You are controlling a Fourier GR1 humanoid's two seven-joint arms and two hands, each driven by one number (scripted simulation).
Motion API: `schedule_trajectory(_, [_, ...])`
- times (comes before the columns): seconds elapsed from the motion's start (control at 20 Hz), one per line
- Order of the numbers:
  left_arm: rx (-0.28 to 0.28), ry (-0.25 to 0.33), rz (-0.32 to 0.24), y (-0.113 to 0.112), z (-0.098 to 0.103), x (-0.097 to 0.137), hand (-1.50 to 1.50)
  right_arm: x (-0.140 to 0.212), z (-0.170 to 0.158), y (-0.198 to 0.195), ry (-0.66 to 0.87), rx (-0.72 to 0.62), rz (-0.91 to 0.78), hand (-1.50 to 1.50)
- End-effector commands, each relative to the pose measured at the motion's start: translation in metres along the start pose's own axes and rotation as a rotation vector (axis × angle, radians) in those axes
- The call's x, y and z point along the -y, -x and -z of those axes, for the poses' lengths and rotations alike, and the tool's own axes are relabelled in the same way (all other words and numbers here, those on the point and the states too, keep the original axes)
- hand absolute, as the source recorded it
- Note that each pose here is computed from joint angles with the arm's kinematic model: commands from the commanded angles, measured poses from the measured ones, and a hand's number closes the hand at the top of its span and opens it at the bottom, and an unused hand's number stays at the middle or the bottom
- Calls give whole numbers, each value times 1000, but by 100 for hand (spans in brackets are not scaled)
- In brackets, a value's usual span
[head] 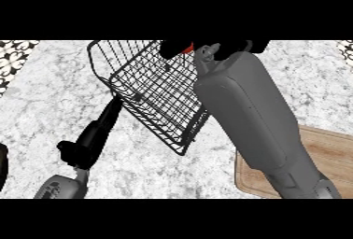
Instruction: Pick the tomato from the cutting board and place it in the tiered basket
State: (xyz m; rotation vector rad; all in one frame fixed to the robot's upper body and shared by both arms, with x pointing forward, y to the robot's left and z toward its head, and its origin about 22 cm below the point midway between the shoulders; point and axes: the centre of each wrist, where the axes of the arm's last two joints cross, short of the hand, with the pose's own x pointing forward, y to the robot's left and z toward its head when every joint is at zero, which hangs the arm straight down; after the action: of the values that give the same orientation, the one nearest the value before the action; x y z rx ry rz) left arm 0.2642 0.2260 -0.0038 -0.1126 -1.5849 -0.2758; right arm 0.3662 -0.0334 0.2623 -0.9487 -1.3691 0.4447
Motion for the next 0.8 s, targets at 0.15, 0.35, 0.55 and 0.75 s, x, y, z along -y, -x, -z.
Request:
schedule_trajectory(0.15, [-43,6,-8,4,19,7,0,-28,24,-4,-31,-126,158,150])
schedule_trajectory(0.35, [-19,7,-2,8,13,6,0,-28,27,-23,-75,-173,234,150])
schedule_trajectory(0.55, [-28,30,-8,1,13,4,0,-21,40,-9,-184,-377,423,150])
schedule_trajectory(0.75, [-48,8,-2,18,11,9,0,-28,39,-8,-204,-402,538,-150])
